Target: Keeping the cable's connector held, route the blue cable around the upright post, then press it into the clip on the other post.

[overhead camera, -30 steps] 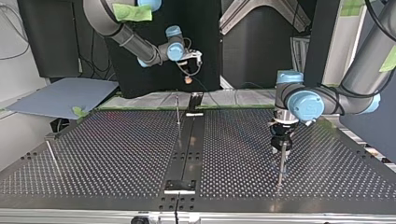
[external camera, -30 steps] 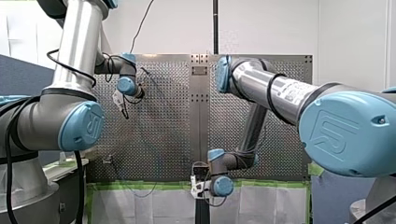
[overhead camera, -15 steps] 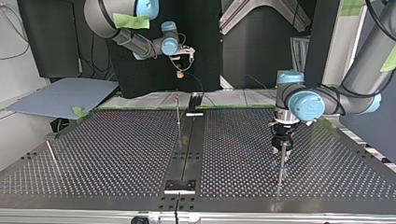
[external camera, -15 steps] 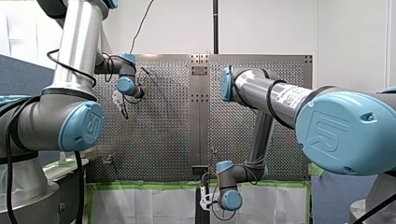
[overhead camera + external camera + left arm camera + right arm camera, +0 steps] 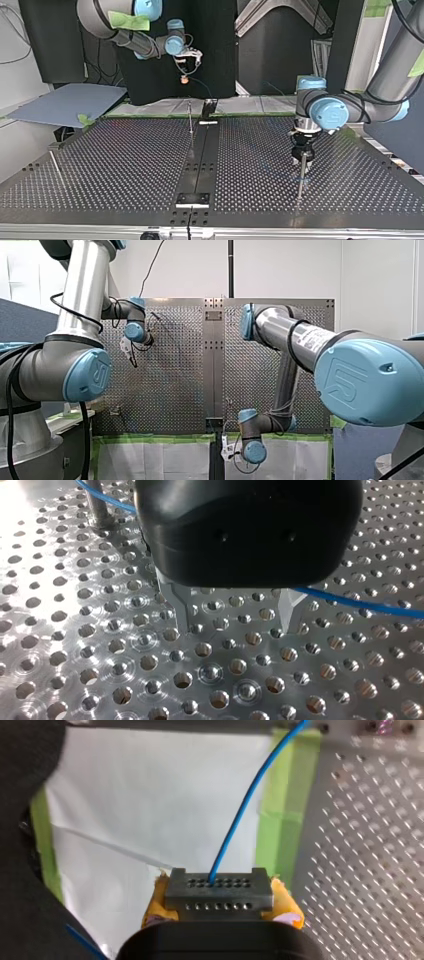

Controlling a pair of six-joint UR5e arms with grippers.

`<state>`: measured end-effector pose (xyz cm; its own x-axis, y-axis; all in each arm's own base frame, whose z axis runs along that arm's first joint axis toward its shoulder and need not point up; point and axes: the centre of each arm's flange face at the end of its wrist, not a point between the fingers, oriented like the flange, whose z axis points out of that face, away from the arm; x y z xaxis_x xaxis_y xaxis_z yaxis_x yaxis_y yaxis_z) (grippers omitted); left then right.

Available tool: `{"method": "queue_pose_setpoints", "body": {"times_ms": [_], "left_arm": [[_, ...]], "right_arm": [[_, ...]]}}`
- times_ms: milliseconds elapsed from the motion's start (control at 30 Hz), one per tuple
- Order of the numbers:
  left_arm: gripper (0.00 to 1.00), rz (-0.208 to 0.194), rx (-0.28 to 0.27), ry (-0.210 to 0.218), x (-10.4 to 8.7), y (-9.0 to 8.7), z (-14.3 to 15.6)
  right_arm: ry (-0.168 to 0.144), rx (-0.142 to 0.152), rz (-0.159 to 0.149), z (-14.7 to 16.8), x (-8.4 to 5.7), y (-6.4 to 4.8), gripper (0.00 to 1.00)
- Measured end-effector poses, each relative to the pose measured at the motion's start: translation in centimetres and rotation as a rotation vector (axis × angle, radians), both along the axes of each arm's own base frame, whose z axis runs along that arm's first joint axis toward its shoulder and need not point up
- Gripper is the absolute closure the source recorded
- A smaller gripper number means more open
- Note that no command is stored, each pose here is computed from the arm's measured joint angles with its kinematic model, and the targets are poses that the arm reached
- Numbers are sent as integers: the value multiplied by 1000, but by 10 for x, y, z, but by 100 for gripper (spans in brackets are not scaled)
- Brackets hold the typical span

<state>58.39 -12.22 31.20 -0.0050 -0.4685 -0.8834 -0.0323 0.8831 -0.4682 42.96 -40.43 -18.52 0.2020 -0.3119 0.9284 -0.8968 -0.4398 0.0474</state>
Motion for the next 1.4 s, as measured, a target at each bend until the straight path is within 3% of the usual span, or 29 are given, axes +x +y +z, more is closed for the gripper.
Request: {"method": "queue_pose_setpoints", "body": {"times_ms": [400,700,933,1100,1233,1400], "left_arm": [[14,24,-16,-7,2,8,1],[14,38,-30,-7,3,13,1],[14,60,-42,-6,2,16,1],[14,65,-53,-3,2,16,0],[14,71,-64,1,2,17,0],[14,78,-81,6,1,17,-1]], "right_arm": [[-54,-116,-54,57,-12,0,100],[-102,-185,-66,94,-19,8,100],[-120,-208,-70,102,-32,24,100],[-138,-207,-76,112,-41,36,100],[-148,-190,-80,117,-50,45,100],[-139,-169,-85,113,-65,55,100]]}}
